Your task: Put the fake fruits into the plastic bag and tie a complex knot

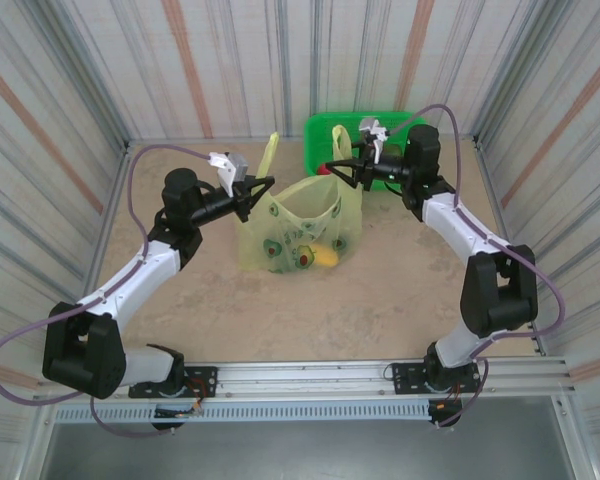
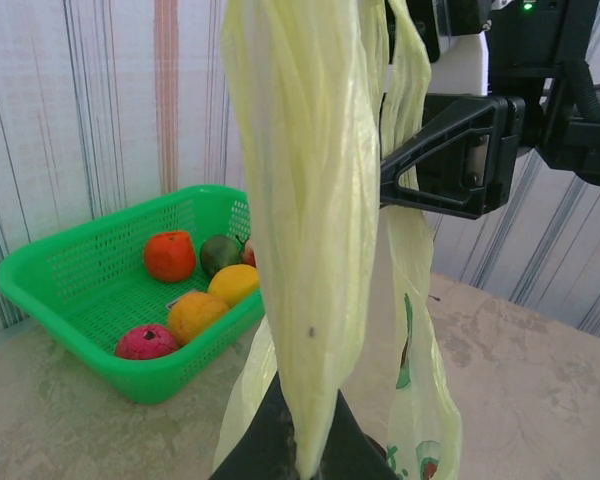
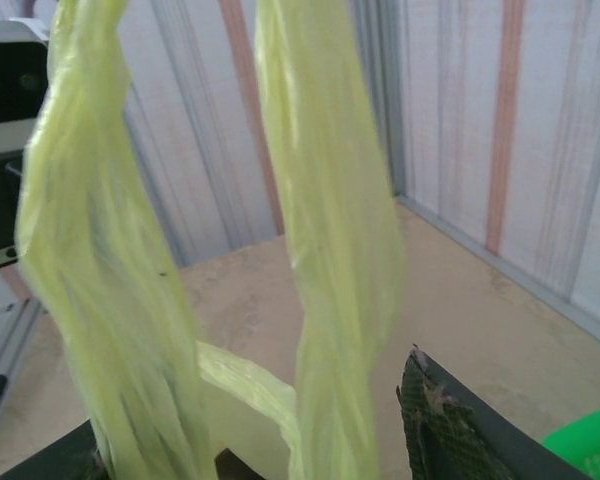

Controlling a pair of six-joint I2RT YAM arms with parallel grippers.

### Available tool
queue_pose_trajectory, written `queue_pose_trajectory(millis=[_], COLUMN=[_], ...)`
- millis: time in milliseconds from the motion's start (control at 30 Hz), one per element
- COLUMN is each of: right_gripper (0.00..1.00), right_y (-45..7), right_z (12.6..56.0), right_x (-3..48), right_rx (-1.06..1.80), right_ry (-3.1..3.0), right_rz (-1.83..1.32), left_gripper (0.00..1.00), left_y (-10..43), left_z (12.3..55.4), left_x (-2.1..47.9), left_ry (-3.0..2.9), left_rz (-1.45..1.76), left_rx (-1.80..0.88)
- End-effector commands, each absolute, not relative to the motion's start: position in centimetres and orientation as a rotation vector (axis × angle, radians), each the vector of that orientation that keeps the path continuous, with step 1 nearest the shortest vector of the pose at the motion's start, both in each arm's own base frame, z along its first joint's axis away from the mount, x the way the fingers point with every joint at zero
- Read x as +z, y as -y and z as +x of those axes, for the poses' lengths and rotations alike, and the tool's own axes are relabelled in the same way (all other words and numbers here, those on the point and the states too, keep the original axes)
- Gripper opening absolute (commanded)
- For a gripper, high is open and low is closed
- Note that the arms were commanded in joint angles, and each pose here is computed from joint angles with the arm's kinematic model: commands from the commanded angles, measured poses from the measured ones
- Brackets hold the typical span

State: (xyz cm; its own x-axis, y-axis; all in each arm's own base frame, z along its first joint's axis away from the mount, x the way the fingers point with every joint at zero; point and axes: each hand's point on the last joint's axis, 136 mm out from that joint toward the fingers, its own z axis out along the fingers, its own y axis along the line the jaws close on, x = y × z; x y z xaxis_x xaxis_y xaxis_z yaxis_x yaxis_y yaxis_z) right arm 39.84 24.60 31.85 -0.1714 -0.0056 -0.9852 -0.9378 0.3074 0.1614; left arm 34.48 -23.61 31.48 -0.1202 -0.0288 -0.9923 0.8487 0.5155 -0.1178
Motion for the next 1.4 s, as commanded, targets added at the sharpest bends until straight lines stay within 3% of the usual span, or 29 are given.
queue_pose_trajectory(millis=[0, 133, 200, 333, 500, 733, 1100, 1367], right_gripper=[0.51, 0.14, 0.05, 0.08, 0.0, 0.0, 0.0, 0.0], right_y=[-26.1, -25.6, -24.9, -23.5, -24.9, -26.0, -28.4, -29.5], right_z=[38.8, 39.0, 39.3, 40.0, 36.0, 34.3, 32.8, 32.5], right_x=[32.1, 32.0, 32.2, 31.5, 31.2, 31.4, 30.1, 29.0], right_rx=[1.154, 1.1, 1.026, 0.791, 0.678, 0.395, 0.44, 0.475], right_ry=[-1.463, -1.48, -1.506, -1.645, -1.623, -1.529, -1.483, -1.484], right_rz=[-0.971, -0.927, -0.88, -0.79, -0.976, -1.178, -1.414, -1.47], left_gripper=[0.0, 0.0, 0.0, 0.0, 0.0, 0.0, 0.0, 0.08], left_y=[23.9, 23.9, 23.9, 24.5, 25.8, 28.6, 29.9, 30.4], left_z=[34.0, 34.0, 33.9, 33.6, 33.1, 31.6, 29.9, 29.3], left_x=[32.1, 32.0, 32.1, 32.3, 32.6, 32.1, 32.1, 32.3], left_ry=[-1.475, -1.477, -1.476, -1.504, -1.603, -1.719, -1.672, -1.637], left_rz=[0.765, 0.766, 0.768, 0.798, 0.804, 0.907, 0.986, 1.014], left_rx=[-0.897, -0.896, -0.897, -0.9, -0.951, -1.021, -1.106, -1.156])
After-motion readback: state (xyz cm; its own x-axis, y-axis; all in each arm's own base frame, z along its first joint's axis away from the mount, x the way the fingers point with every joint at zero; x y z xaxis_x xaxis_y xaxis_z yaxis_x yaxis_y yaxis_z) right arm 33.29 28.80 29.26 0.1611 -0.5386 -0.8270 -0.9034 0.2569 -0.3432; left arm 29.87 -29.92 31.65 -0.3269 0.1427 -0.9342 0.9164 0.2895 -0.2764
